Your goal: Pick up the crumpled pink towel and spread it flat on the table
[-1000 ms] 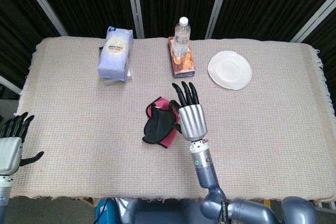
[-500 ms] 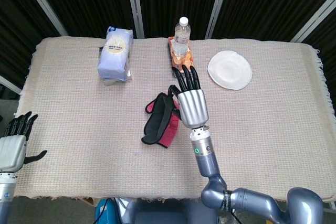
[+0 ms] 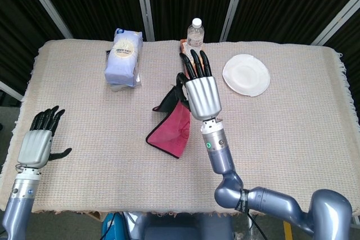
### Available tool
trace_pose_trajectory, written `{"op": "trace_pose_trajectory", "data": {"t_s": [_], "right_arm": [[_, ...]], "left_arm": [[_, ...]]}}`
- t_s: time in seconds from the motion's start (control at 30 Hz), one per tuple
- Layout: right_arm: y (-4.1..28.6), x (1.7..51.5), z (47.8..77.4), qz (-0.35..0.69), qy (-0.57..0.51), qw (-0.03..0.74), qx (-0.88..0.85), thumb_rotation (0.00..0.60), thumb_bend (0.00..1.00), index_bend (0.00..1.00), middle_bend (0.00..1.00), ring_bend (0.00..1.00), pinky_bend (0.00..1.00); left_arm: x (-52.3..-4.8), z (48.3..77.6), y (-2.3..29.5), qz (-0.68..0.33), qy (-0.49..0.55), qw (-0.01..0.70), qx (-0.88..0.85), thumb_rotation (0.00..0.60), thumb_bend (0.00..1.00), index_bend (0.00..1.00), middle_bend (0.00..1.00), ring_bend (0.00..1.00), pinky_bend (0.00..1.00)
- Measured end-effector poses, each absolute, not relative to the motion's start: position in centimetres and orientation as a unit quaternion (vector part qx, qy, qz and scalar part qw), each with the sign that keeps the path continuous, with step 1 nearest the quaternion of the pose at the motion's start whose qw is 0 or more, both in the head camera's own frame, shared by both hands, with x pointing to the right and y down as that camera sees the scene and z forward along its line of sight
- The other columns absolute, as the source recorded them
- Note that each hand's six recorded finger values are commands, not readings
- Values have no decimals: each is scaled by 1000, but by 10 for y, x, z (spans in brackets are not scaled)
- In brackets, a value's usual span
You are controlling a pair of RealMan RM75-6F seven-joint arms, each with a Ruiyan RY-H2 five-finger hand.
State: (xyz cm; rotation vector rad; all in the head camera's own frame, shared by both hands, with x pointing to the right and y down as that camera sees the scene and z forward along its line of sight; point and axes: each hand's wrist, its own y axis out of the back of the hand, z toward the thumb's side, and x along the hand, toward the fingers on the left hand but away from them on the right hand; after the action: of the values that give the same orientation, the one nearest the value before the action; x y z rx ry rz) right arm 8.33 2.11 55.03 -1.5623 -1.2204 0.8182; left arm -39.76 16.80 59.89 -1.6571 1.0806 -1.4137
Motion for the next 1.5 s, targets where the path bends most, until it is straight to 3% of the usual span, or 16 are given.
{"op": "trace_pose_trajectory", "data": {"t_s": [0.4, 0.67, 1.1, 1.33, 1.5], "right_arm": [[-25, 98, 533, 342, -521, 471, -625, 600, 468, 588, 176, 13, 0], [-23, 89, 531, 331, -512, 470, -638, 600, 468, 597, 180, 13, 0], [-18, 82, 520, 321, -507, 483, -638, 600, 468, 597, 181, 13, 0], [-19, 87, 518, 326, -510, 482, -633, 600, 468, 597, 181, 13, 0], [-19, 91, 515, 327, -513, 481, -631, 600, 468, 597, 181, 13, 0]], "left_arm": [[-371, 606, 142, -536, 426, 344, -643, 600, 39, 23, 3, 0, 0], [-329, 603, 97, -488, 441, 352, -666, 600, 115, 82, 48, 0, 17], [-254, 609, 26, -445, 437, 360, -694, 600, 118, 152, 74, 0, 17], [-234, 624, 18, -460, 432, 364, -685, 600, 117, 116, 68, 0, 17], [-225, 638, 23, -465, 442, 352, -681, 600, 117, 154, 70, 0, 17]]}}
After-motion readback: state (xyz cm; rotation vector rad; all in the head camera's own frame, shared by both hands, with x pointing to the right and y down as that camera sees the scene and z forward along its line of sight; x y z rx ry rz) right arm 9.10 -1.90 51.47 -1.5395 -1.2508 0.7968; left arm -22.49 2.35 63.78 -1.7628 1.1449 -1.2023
